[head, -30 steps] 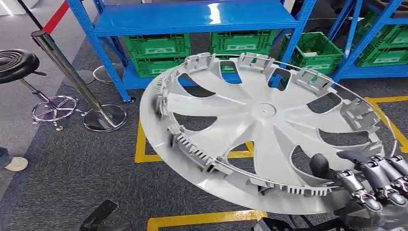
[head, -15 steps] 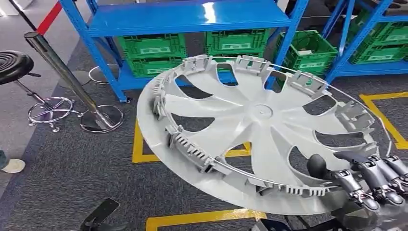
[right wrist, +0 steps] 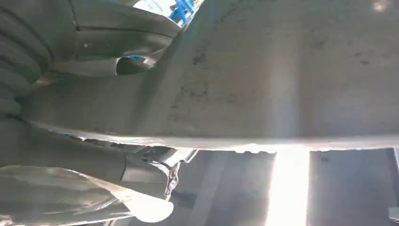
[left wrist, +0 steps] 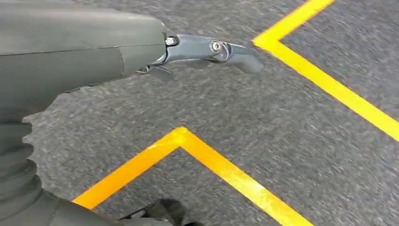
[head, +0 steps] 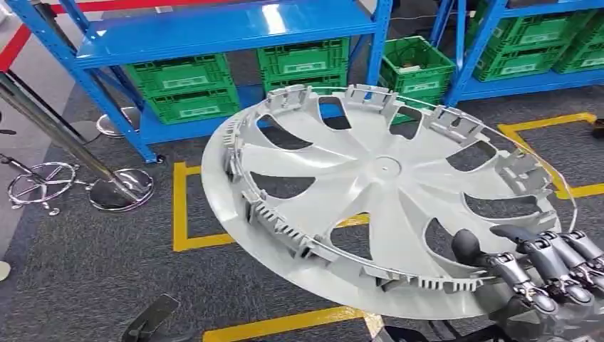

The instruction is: Take the parts from the cabinet and place them on the table.

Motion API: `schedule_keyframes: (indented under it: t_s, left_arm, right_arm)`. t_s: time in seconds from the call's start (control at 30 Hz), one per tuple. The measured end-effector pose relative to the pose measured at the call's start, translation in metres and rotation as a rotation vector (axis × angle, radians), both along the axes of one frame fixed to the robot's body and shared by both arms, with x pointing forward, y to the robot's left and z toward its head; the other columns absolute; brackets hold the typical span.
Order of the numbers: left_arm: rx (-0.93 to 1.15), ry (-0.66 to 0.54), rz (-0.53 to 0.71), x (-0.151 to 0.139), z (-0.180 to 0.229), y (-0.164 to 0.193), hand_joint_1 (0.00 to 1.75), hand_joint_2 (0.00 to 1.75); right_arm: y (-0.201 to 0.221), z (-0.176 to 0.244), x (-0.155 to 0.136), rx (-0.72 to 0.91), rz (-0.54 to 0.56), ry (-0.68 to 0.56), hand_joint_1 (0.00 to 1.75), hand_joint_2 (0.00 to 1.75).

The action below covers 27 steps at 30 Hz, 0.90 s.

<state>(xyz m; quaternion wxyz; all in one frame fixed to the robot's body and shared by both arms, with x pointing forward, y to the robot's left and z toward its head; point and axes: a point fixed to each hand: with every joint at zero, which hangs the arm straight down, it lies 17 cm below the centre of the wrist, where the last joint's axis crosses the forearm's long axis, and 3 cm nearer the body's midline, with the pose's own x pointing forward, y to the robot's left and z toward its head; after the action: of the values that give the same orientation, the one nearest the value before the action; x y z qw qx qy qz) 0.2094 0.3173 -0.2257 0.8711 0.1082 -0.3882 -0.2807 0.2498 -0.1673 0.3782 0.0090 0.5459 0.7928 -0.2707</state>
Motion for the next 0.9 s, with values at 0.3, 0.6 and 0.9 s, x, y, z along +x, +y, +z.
schedule_keyframes:
  t_s: [0.3,0.6,0.9]
  left_arm:
    - [-0.005,-0.001,0.007,0.002,0.001,0.001,0.0,1.75]
    - [-0.014,0.01,0.006,-0.004,-0.002,-0.006,0.0,1.75]
    - [-0.013,0.013,-0.004,-0.005,-0.002,-0.007,0.0,1.75]
  right_arm:
    - [0.002,-0.001,-0.001,-0.009,0.005,0.0,1.75,1.75]
    - [0.002,-0.002,0.0,-0.012,0.006,0.001,1.75,1.75]
    - [0.002,-0.002,0.0,-0.014,0.006,0.0,1.75,1.75]
